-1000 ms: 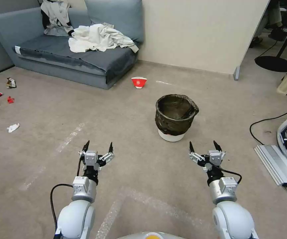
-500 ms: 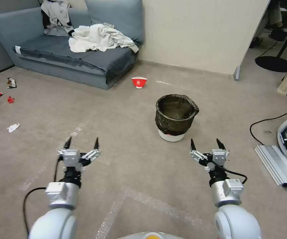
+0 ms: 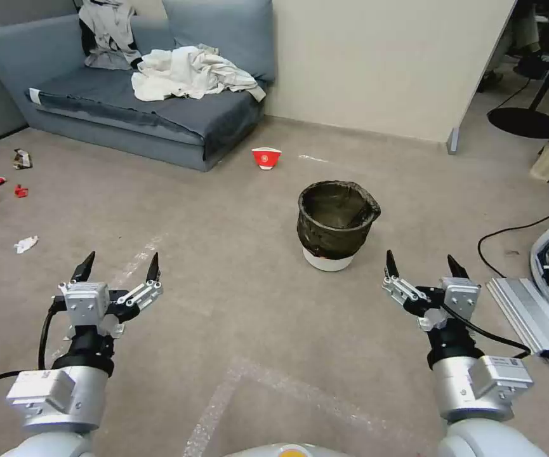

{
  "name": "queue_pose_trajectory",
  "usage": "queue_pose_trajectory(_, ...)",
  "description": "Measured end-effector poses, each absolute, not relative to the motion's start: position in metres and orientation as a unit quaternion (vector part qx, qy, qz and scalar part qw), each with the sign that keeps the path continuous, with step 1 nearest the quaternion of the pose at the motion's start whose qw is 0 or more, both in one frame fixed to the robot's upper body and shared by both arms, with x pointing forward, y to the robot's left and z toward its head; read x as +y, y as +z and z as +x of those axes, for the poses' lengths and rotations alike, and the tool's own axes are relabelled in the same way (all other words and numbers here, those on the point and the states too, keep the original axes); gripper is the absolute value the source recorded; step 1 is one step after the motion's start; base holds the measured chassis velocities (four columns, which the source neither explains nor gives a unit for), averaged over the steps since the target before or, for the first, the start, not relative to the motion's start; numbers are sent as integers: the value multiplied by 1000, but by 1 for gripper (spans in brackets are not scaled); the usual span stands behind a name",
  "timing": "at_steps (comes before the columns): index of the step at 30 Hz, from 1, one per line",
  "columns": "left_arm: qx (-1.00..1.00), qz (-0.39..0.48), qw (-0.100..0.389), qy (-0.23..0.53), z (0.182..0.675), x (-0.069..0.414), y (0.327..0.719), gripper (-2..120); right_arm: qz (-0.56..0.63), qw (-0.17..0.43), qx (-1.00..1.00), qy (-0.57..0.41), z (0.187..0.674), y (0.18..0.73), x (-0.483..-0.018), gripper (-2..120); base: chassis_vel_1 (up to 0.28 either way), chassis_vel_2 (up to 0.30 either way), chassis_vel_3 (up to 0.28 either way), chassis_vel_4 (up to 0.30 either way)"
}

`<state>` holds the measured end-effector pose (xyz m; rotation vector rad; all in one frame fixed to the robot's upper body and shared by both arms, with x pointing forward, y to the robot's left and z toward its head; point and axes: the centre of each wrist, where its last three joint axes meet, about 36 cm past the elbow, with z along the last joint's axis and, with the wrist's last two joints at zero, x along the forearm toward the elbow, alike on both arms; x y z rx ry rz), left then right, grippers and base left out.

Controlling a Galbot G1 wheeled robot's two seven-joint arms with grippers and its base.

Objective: Pick up the trash can from the floor.

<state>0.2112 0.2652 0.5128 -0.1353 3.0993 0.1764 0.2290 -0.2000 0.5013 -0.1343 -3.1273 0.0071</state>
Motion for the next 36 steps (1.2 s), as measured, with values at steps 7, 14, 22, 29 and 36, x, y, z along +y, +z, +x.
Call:
queue_pose_trajectory(7, 997, -47, 17, 55, 211, 265, 511, 100, -42, 8, -999, 5, 229, 499, -199, 100, 0, 0, 0, 0)
queue_pose_trajectory(14, 997, -54, 16, 54, 211, 266, 509, 100, -42, 5, -999, 4, 229, 500, -200, 100, 0, 0, 0, 0)
queue_pose_trajectory(22, 997, -61, 20, 52, 211, 266, 508, 100, -39, -4, -999, 4, 229, 499, -200, 100, 0, 0, 0, 0)
queue_pose_trajectory(29, 997, -61, 22, 52, 211, 266, 508, 100, -38, -4, -999, 4, 230, 498, -200, 100, 0, 0, 0, 0)
queue_pose_trajectory(36, 996, -61, 22, 52, 212, 266, 508, 100, -37, -3, -999, 4, 230, 496, -199, 100, 0, 0, 0, 0)
